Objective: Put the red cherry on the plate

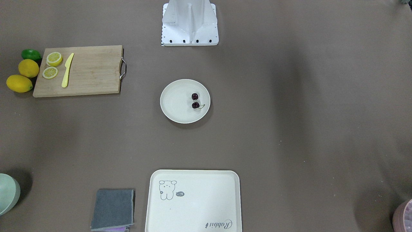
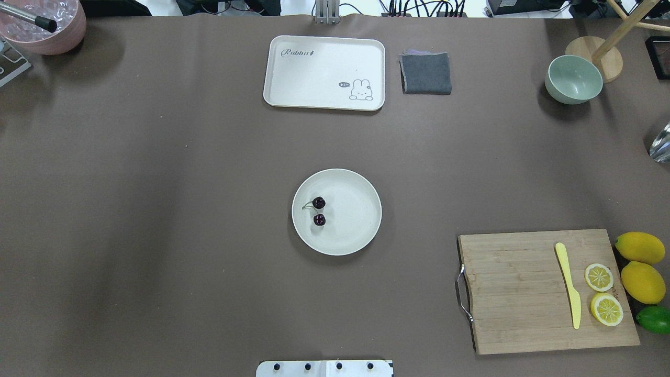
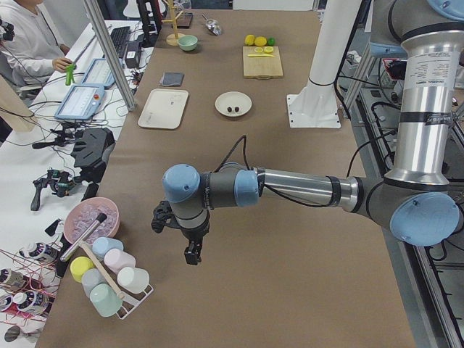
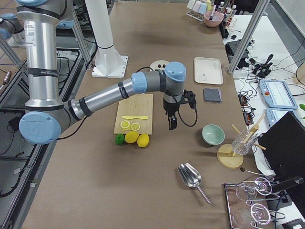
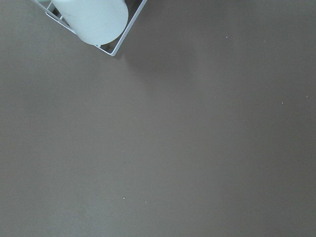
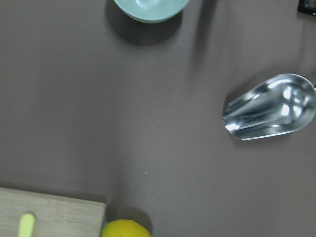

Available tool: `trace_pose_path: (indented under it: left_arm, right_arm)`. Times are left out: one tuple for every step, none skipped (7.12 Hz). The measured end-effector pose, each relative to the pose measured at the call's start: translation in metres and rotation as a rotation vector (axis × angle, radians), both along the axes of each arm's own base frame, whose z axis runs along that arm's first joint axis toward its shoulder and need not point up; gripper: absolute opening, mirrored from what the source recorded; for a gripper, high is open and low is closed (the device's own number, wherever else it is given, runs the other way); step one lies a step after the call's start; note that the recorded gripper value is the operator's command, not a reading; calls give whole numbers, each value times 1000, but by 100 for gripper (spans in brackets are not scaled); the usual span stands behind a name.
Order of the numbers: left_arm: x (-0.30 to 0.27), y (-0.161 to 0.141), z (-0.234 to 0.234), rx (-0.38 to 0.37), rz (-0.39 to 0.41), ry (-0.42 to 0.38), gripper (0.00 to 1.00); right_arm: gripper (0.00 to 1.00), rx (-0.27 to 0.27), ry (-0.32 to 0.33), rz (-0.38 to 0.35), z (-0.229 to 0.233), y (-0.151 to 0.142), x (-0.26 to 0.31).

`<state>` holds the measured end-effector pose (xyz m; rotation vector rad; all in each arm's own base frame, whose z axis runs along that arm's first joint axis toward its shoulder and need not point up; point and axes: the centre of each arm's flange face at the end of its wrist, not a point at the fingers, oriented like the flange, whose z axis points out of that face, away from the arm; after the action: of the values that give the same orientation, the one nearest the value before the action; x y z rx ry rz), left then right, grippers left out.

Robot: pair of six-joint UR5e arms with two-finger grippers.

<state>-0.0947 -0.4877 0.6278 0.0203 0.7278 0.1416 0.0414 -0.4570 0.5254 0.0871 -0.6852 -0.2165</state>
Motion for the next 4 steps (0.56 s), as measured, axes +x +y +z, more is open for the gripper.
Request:
trace_pose_path:
  left_arm:
    - [0,1,1,-1,1,-1,98]
    - [1,1,1,0,2,0,98]
    - [1,1,1,1,1,1,98]
    - [1,1,1,0,0,2,98]
  right_arm:
    - [100,9,3,-23,44,23,45]
    - [100,-2,1,-19,72,45,72]
    - [100,-26,-2,-4,91,60,85]
    - [100,-49,-6,7,105,68,92]
